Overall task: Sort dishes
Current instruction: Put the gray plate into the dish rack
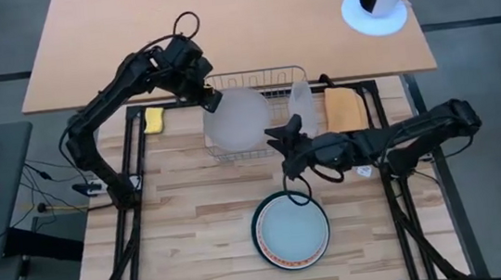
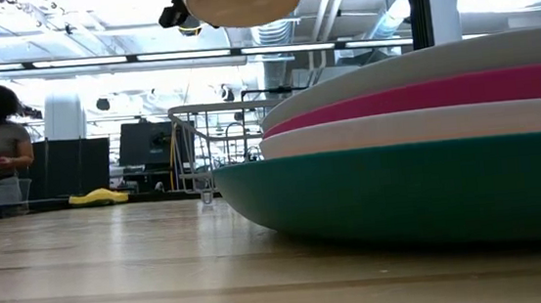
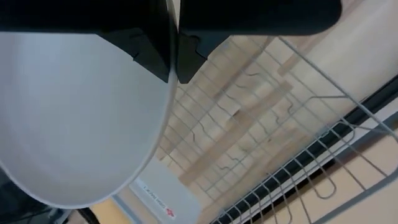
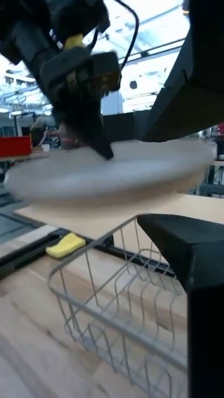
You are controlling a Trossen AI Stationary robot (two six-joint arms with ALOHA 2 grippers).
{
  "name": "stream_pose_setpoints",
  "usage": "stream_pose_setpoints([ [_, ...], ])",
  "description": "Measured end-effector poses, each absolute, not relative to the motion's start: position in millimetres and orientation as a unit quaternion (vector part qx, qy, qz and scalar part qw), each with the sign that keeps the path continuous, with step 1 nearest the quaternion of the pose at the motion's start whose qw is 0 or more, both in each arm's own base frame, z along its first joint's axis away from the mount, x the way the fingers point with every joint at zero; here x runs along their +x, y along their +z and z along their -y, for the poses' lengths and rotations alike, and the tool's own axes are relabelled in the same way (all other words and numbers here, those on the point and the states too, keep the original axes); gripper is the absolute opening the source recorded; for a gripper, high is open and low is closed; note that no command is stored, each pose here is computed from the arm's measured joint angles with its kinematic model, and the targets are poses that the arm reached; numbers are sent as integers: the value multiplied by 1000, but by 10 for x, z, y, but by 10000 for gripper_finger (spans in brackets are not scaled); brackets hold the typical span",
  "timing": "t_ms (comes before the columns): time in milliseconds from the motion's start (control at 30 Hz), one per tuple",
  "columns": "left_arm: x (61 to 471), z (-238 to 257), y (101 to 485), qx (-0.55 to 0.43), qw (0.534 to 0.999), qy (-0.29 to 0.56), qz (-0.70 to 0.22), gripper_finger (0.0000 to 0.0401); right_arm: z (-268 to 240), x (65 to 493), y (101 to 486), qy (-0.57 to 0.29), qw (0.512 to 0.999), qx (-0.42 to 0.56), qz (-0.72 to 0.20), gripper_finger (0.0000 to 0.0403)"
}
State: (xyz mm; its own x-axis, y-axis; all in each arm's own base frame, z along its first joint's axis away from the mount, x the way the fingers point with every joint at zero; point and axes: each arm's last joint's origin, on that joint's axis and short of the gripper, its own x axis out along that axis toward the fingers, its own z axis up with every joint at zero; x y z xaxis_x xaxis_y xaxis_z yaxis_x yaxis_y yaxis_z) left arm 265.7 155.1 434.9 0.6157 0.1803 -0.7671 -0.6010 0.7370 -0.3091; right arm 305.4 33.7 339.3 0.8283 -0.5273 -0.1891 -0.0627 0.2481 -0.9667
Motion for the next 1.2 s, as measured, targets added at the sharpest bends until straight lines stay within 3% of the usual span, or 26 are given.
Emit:
stream_pose_setpoints([
  [500, 2968, -1648, 4126, -258, 857, 210, -394, 1, -302, 3116, 3175, -137, 750, -572, -303, 99],
  [800, 2986, -1636, 4139, -238, 867, 196, -391, 37, -365, 3095, 3138, -126, 762, -556, -308, 20],
  [1200, 2683, -1426, 4534, -162, 912, 183, -330, 67, -447, 3055, 3093, -136, 812, -477, -308, 0],
])
